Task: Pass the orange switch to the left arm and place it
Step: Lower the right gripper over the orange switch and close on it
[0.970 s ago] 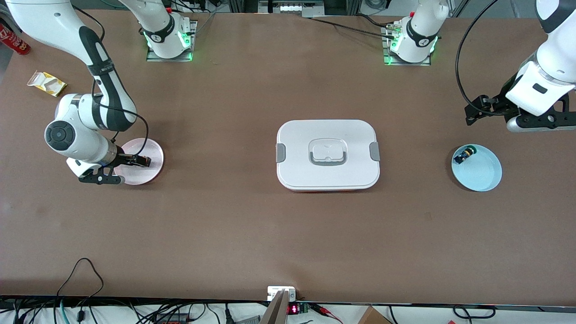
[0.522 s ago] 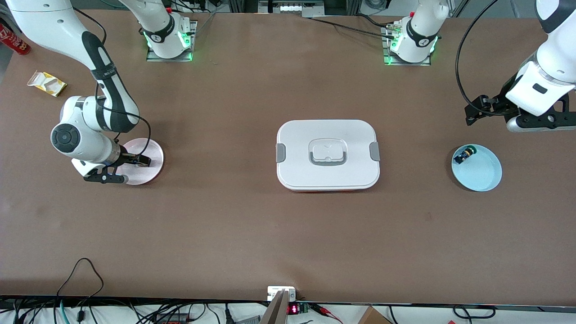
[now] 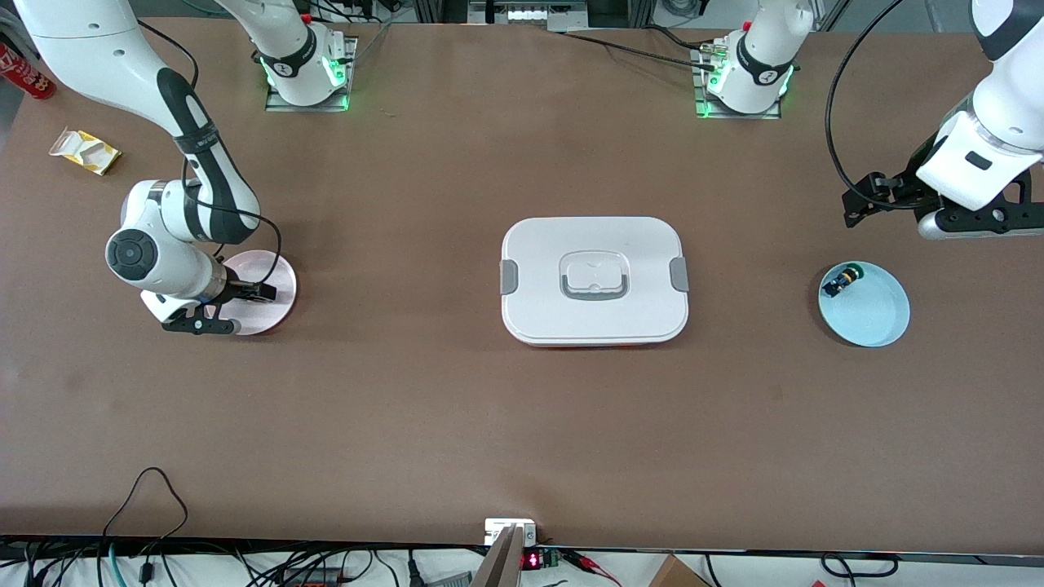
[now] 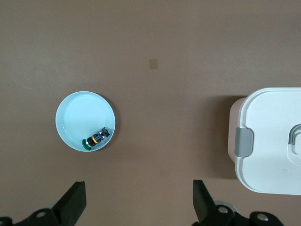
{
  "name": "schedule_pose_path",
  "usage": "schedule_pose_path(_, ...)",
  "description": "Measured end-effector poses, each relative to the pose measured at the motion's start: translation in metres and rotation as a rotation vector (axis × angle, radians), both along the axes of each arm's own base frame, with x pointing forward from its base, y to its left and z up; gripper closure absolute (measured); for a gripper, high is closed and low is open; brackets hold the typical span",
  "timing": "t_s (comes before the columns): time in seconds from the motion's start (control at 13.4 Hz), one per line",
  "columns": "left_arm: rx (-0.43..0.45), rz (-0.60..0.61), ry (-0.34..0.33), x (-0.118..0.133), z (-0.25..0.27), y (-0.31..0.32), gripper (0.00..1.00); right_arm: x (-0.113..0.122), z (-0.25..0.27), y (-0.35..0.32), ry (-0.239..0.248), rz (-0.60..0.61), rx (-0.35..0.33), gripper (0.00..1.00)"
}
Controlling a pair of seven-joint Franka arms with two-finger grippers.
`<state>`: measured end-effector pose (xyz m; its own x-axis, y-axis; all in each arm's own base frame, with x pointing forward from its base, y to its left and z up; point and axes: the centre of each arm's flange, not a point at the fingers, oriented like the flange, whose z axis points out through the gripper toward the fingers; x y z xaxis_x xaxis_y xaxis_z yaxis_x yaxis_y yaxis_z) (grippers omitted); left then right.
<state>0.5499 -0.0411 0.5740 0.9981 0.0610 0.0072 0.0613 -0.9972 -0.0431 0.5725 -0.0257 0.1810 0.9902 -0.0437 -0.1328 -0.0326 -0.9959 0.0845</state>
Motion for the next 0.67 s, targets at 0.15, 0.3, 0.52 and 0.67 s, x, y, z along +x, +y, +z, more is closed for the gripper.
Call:
schedule_pose_path(0.15, 0.0, 0.0, 0.0, 0.0, 0.0, 0.0, 0.0, -0.002, -0.006, 0.0, 0.011, 0.0, 0.0, 0.0)
schedule_pose_path(0.3, 0.0, 0.0, 0.0, 0.0, 0.0, 0.0, 0.0, -0.007, -0.012, 0.002, 0.026, 0.003, 0.002, 0.0)
schedule_pose_path(0.52, 0.0, 0.001, 0.0, 0.0, 0.0, 0.001, 0.0, -0.011, -0.015, 0.005, 0.035, 0.007, 0.003, 0.0)
schedule_pose_path(0.67, 0.0, 0.001, 0.0, 0.0, 0.0, 0.001, 0.0, -0.012, -0.017, 0.006, 0.039, 0.009, 0.004, 0.0)
